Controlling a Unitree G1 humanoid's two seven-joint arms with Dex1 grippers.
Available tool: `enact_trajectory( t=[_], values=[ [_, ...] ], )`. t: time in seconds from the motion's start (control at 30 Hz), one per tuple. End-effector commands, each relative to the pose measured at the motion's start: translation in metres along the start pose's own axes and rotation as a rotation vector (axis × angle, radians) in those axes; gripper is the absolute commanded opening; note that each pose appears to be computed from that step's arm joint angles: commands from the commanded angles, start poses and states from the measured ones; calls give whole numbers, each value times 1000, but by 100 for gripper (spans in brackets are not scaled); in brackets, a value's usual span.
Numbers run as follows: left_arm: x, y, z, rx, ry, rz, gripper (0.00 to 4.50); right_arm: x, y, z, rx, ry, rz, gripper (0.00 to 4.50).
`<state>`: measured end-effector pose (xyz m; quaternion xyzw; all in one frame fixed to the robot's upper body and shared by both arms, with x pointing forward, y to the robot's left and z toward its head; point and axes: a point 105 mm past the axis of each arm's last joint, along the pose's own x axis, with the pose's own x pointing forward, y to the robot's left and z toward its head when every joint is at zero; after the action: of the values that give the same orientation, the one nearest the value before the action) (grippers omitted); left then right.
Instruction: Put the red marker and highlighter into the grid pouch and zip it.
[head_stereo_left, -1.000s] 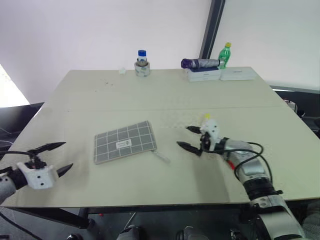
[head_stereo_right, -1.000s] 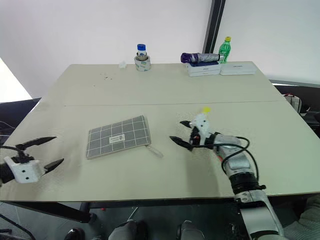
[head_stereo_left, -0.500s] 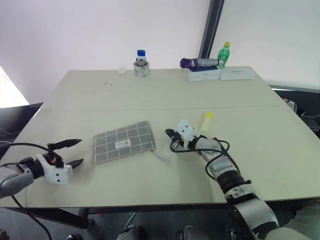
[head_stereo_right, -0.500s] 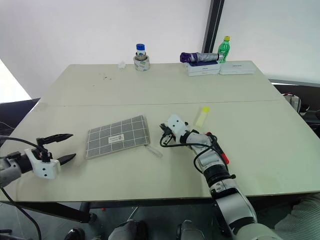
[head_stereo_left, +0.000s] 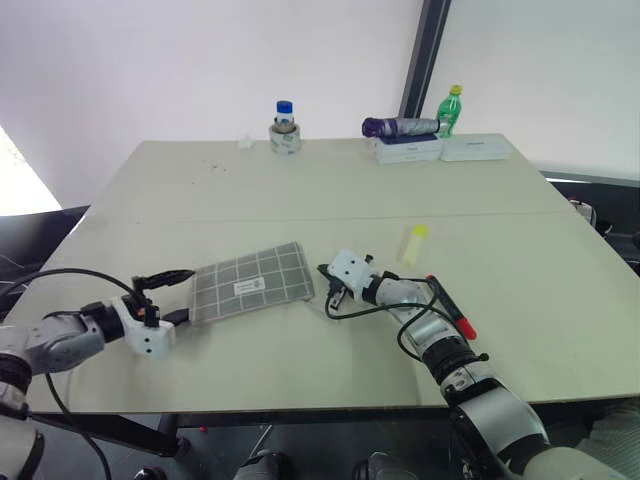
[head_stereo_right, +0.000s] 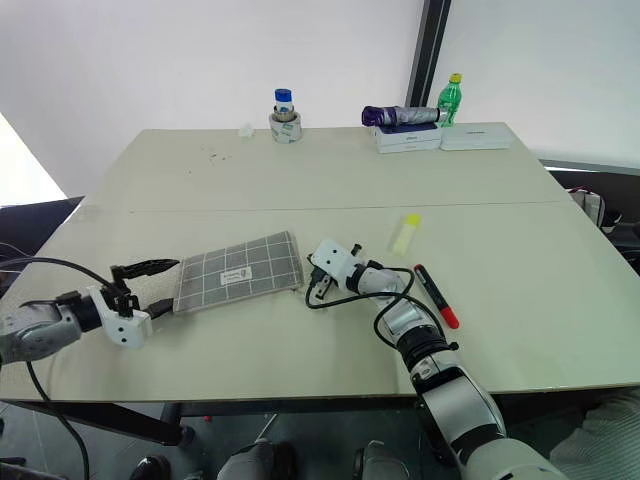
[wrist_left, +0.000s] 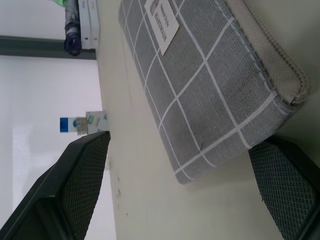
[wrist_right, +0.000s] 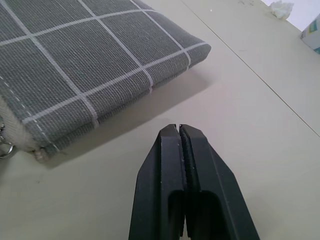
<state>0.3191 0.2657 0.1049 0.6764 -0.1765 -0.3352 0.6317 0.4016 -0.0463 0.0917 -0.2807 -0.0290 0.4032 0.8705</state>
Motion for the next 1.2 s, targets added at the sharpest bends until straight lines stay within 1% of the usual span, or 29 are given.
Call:
enact_trajectory(
  t=[0.03, 0.37, 0.4, 0.47, 0.5, 0.57, 0.63, 0.67, 0.7, 0.87, 1.0, 1.03, 1.07, 1.13, 1.2],
  values=[
    [5, -28, 16, -22, -79, -99, 450, 4, -4, 15, -37, -43, 1, 8],
    [6, -32, 19, -33, -101, -88, 450, 3, -4, 12, -65, -35, 10, 8],
    [6, -32, 21, -38, -106, -87, 425, 3, -4, 12, -66, -35, 10, 2],
    [8, -38, 27, -59, -136, -114, 359, 3, -4, 13, -66, -37, 10, 0],
    [8, -41, 30, -73, -148, -124, 310, 3, -4, 13, -67, -38, 10, 0],
    [9, -42, 33, -85, -162, -131, 197, 4, -5, 14, -66, -40, 8, 0],
    [10, -41, 34, -86, -168, -124, 97, 4, -5, 14, -66, -43, 7, 0],
    [10, -40, 34, -87, -170, -121, 39, 4, -5, 15, -66, -45, 7, 0],
    [11, -39, 35, -88, -172, -119, 6, 3, -5, 15, -66, -48, 8, 0],
    [10, -33, 35, -93, -173, -102, 6, -1, -8, 15, -50, -54, 9, 0],
    [8, -21, 31, -149, -149, -21, 6, -10, -13, 18, 50, -94, 34, 0],
    [7, -18, 30, -171, -140, 8, 0, -13, -14, 20, 58, -105, 40, 52],
    [6, -15, 30, -188, -135, 30, 0, -17, -18, 21, 64, -112, 29, 80],
    [3, -10, 30, -246, -119, 97, 0, -28, -36, 26, 138, -149, -45, 186],
    [2, -8, 30, -285, -110, 133, 0, -38, -47, 29, 181, -171, -84, 295]
  ],
)
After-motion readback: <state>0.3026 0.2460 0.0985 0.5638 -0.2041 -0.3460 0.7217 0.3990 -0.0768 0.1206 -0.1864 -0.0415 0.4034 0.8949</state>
